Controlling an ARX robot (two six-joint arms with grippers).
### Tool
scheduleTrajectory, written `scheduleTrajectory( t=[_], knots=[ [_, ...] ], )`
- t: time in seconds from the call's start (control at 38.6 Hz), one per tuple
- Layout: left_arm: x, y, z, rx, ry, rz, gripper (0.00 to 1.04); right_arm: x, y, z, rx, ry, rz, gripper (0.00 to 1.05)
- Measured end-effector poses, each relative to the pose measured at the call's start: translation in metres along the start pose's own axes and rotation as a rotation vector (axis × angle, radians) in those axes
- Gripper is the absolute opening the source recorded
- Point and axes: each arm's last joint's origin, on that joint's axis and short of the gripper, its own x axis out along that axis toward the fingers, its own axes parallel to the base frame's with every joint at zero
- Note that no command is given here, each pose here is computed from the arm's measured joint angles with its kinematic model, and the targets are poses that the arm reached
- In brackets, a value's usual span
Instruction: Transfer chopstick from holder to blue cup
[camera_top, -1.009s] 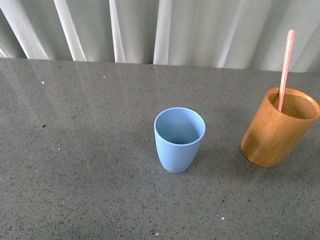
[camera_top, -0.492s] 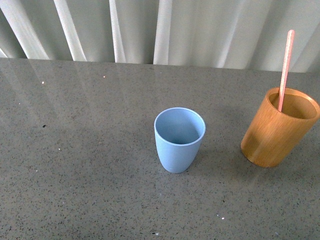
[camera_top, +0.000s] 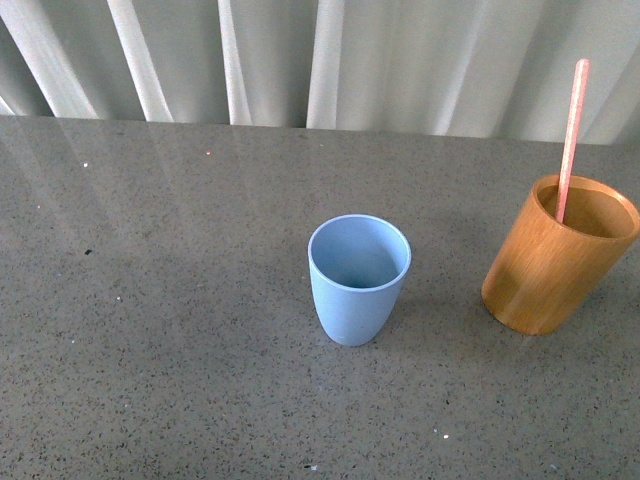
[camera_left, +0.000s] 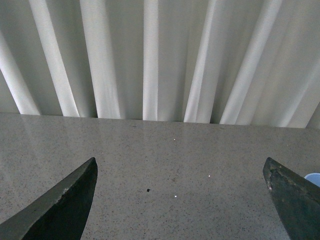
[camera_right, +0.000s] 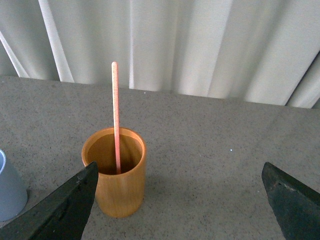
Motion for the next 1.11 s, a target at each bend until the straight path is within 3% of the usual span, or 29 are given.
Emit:
scheduleTrajectory(
  t=[0.16,0.39,1.11],
  knots=[
    [0.000,0.000,0.000,0.000,0.000,0.000,0.98,0.038,-0.002,0.000,0.065,-0.040,0.083,0.95],
    [0.000,0.000,0.000,0.000,0.000,0.000,0.98,0.079,0.002,-0.004,0.153,-0.018,0.107,0.95],
    [0.000,0.000,0.000,0.000,0.000,0.000,0.98,0.157,0.027,-0.018,0.099,0.038,0.171,0.95]
  ],
)
